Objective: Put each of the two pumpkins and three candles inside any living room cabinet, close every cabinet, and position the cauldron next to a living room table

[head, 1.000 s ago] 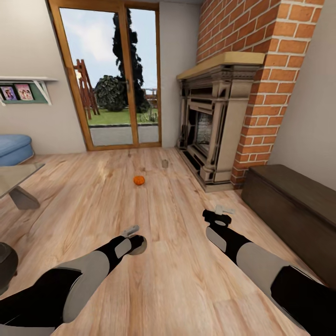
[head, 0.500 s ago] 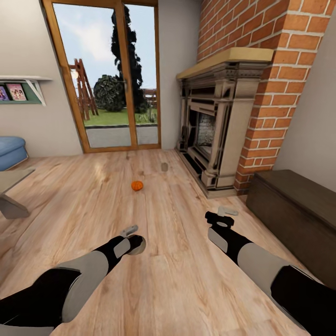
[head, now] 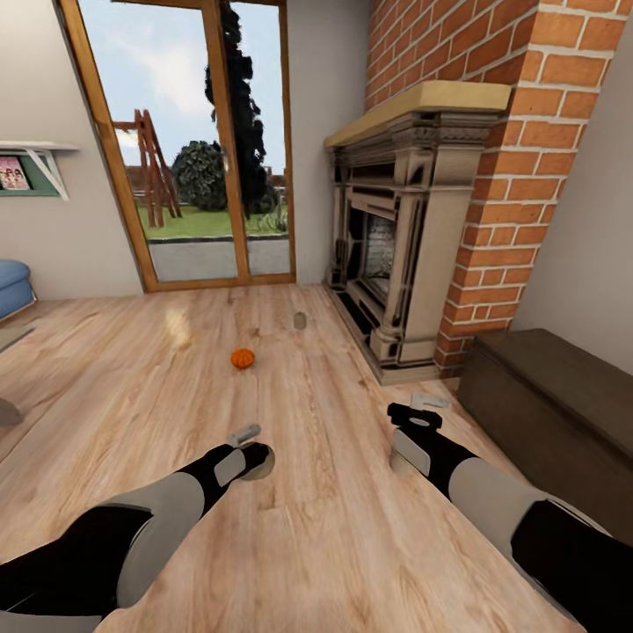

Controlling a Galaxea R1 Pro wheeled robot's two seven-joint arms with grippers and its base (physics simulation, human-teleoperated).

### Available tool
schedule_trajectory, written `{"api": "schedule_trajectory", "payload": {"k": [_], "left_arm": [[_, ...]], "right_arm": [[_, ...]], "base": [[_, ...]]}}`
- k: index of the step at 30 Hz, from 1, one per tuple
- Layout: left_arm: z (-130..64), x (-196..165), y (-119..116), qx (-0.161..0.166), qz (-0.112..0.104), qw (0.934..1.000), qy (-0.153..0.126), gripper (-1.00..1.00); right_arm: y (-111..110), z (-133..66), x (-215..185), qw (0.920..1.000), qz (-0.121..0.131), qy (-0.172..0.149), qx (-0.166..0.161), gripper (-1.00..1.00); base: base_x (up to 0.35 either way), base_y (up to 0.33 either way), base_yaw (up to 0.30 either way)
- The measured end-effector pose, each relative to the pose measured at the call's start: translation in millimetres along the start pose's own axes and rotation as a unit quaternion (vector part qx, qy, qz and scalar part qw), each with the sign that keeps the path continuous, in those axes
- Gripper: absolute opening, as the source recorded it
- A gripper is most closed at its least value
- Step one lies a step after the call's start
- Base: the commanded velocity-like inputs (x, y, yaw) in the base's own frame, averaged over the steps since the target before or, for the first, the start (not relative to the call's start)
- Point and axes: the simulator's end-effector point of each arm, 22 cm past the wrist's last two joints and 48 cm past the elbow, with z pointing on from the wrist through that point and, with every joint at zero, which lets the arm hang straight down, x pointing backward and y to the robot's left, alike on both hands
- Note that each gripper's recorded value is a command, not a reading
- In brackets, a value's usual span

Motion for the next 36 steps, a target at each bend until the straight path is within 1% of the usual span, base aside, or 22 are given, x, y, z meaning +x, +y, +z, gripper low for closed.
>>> {"api": "schedule_trajectory", "payload": {"k": [3,7,16,24,34,36], "left_arm": [[0.0,0,0,0.000,0.000,1.0000,0.000,-1.00],[-0.1,0,0,0.000,0.000,1.0000,-0.001,-1.00],[-0.1,0,0,0.000,0.000,1.0000,0.000,-1.00],[0.0,-1,1,0.000,0.000,1.0000,-0.001,-1.00],[0.0,0,-1,0.000,0.001,1.0000,0.000,-1.00],[3.6,4,0,-0.002,0.001,1.0000,0.004,-1.00]], "right_arm": [[0,-0.1,11,0.9996,-0.012,0.025,-0.001,1.00],[0,-0.7,17,0.9990,-0.019,0.040,-0.002,1.00],[2,-1.3,20,0.9987,-0.022,0.046,-0.003,1.00],[1,-1.1,20,0.9987,-0.022,0.046,-0.003,1.00],[-1,-0.2,20,0.9986,-0.021,0.048,-0.001,1.00],[-2,2.8,26,0.9984,-0.022,0.053,0.001,1.00]], "base": [[0.260,-0.209,0.000],[0.297,-0.098,0.000],[0.317,-0.015,0.000],[0.227,-0.001,0.000],[0.051,0.000,0.000],[0.005,0.000,0.000]]}}
